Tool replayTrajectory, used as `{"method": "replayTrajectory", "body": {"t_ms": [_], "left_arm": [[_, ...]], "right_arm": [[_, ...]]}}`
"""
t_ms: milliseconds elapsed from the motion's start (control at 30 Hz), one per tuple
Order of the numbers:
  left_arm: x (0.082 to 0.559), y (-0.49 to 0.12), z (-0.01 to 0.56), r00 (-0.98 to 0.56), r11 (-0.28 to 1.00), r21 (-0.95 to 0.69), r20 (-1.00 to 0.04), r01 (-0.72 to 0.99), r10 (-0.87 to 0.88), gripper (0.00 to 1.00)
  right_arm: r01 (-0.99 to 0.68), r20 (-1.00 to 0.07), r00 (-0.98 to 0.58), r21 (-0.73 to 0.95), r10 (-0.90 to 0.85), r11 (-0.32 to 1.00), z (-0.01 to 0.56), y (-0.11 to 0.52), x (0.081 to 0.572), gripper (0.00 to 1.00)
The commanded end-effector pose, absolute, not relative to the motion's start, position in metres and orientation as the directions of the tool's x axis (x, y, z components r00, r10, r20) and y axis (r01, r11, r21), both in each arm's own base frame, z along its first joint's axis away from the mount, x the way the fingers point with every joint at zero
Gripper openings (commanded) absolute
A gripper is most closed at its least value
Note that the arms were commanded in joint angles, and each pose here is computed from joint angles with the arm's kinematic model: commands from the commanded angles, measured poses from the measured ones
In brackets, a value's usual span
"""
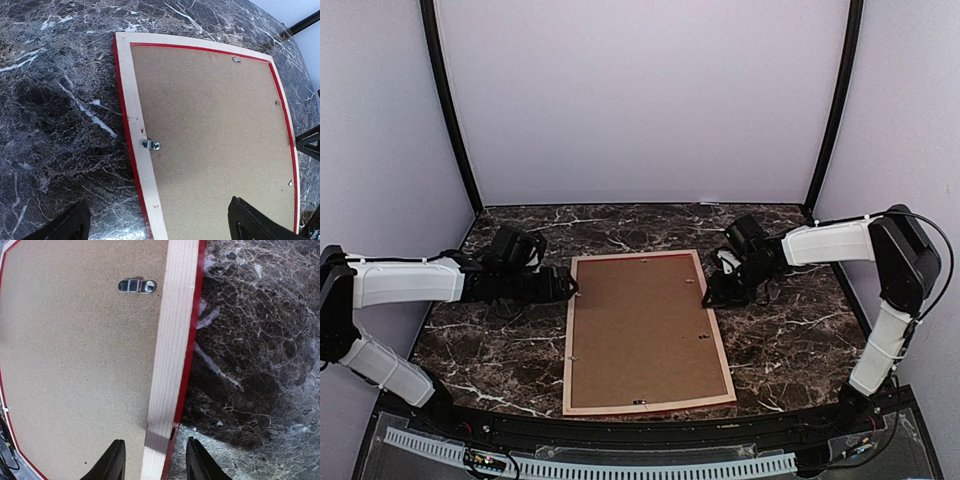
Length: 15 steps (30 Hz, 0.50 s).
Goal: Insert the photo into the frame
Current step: Place the backboard on the frame body, then adjust the frame body at the center of the board.
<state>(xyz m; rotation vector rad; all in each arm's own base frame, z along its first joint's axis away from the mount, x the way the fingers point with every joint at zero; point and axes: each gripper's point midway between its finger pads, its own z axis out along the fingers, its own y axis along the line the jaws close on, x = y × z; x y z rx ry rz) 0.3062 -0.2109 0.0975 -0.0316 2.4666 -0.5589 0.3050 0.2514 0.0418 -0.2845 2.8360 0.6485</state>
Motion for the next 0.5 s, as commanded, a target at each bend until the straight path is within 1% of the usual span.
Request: {"method": "replayTrajectory", "body": {"t_ms": [0, 233, 267, 300, 467], "left_arm": [[0.31, -0.213, 0.097, -0.83, 0.913, -0.367, -0.555, 0.179, -0.06, 0.99], [0.333, -0.234, 0.096, -0.828, 0.907, -0.329, -0.56, 0.264, 0.037, 0.99], [0.334, -0.236, 0.09, -0.835, 0.907, -0.325, -0.547, 0.268, 0.051, 0.99], [0.34, -0.24, 0.095, -0.827, 0.904, -0.318, -0.559, 0.286, 0.065, 0.99], [0.353, -0.253, 0.078, -0.838, 0.898, -0.281, -0.524, 0.338, 0.152, 0.98]], "right_arm": [[-0.246, -0.269, -0.953, 0.415, -0.14, 0.876, 0.039, 0.256, 0.307, 0.4], [-0.239, -0.266, -0.955, 0.418, -0.133, 0.876, 0.035, 0.257, 0.306, 0.3], [-0.237, -0.264, -0.955, 0.418, -0.132, 0.877, 0.034, 0.257, 0.306, 0.29], [-0.235, -0.264, -0.956, 0.42, -0.13, 0.877, 0.035, 0.257, 0.306, 0.28], [-0.234, -0.262, -0.956, 0.424, -0.129, 0.875, 0.033, 0.257, 0.304, 0.23]]}}
